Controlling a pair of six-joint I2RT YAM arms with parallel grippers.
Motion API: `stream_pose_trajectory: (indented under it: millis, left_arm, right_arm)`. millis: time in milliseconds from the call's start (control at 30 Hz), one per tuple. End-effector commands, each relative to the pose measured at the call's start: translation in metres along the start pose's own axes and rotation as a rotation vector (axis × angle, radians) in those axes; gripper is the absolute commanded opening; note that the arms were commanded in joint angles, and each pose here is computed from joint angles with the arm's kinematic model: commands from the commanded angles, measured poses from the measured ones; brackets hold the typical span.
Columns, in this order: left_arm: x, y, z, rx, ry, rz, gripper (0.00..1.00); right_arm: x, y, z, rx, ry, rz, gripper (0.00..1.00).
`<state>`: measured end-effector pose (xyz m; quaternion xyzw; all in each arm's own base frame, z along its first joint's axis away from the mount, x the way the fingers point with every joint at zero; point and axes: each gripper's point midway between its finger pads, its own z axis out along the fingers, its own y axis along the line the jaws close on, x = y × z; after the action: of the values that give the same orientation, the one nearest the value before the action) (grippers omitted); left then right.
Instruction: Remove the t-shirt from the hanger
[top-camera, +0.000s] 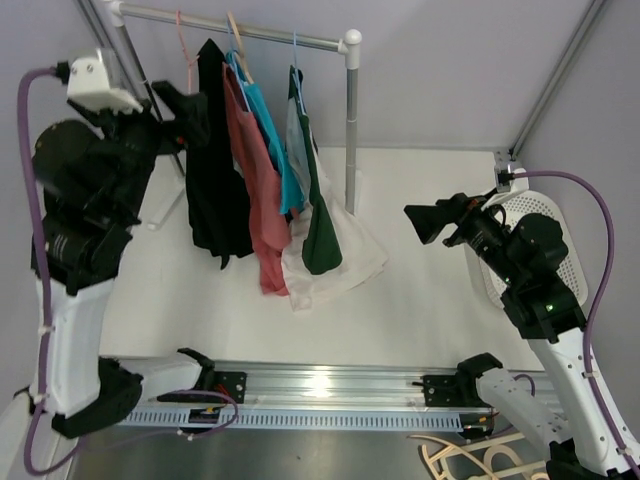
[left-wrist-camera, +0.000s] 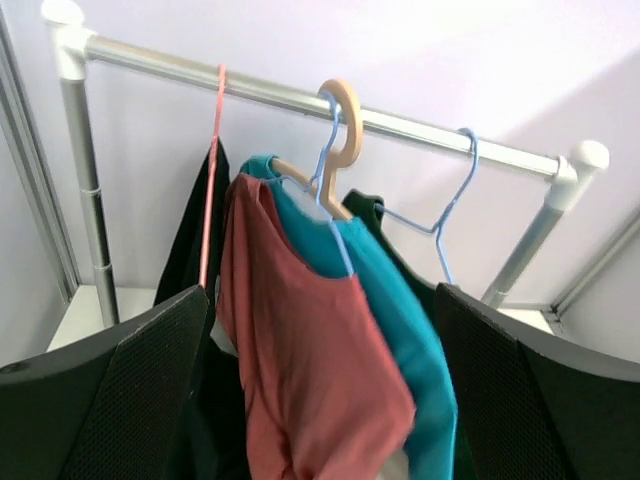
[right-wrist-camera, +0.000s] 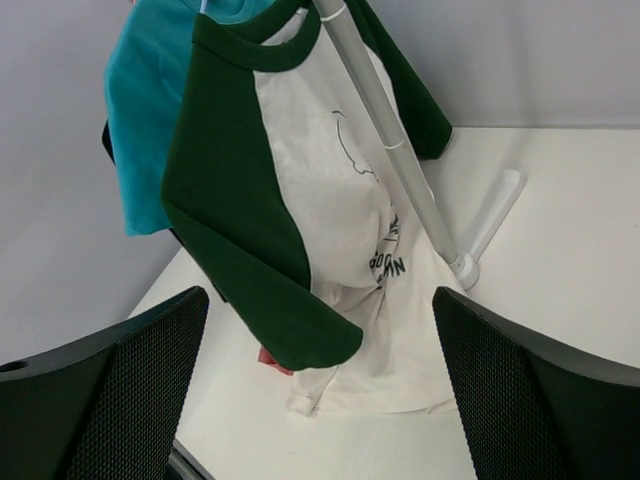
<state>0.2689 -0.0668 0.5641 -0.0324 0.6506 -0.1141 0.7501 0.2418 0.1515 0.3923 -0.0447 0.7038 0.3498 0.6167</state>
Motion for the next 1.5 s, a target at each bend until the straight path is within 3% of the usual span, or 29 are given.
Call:
stream_pose_trajectory:
  millis: [0,33,67,200,367,1033,1467]
  left_arm:
    - [-0.004,0.0,0.019,-0.079,0.05,0.045,1.0]
    - [0.014,0.004,0.043,-0.138,0.103,0.101,0.99]
    - [-0.008,0.005,0.044,-0.158,0.051,0.093,1.0]
    - [0.008,0.006,0.084,-0.196,0.093,0.157,1.0]
    - [0.046,0.036,0.124,-0.192,0.208,0.066,1.0]
    - [0.1,0.096,0.189,-0.254,0.287,0.046,0.9]
    - [0.103,0.095,0.218,-0.203,0.232,0.004,0.72]
  right_arm:
    - [-0.016,0.005,-0.006,0.001,-0.036,-0.041,0.99]
    - [-0.016,0.004,-0.005,0.01,-0.035,-0.043,1.0]
    - [-0.014,0.002,-0.005,0.018,-0.03,-0.046,0.99]
    - [-0.013,0.0,-0.006,0.026,-0.031,-0.049,0.99]
    - [-0.012,-0.001,-0.007,0.029,-0.027,-0.054,0.99]
    - [-0.01,-0.002,-0.003,0.029,-0.005,-0.076,1.0]
    - [-0.013,-0.01,0.002,0.069,0.008,-0.097,1.0]
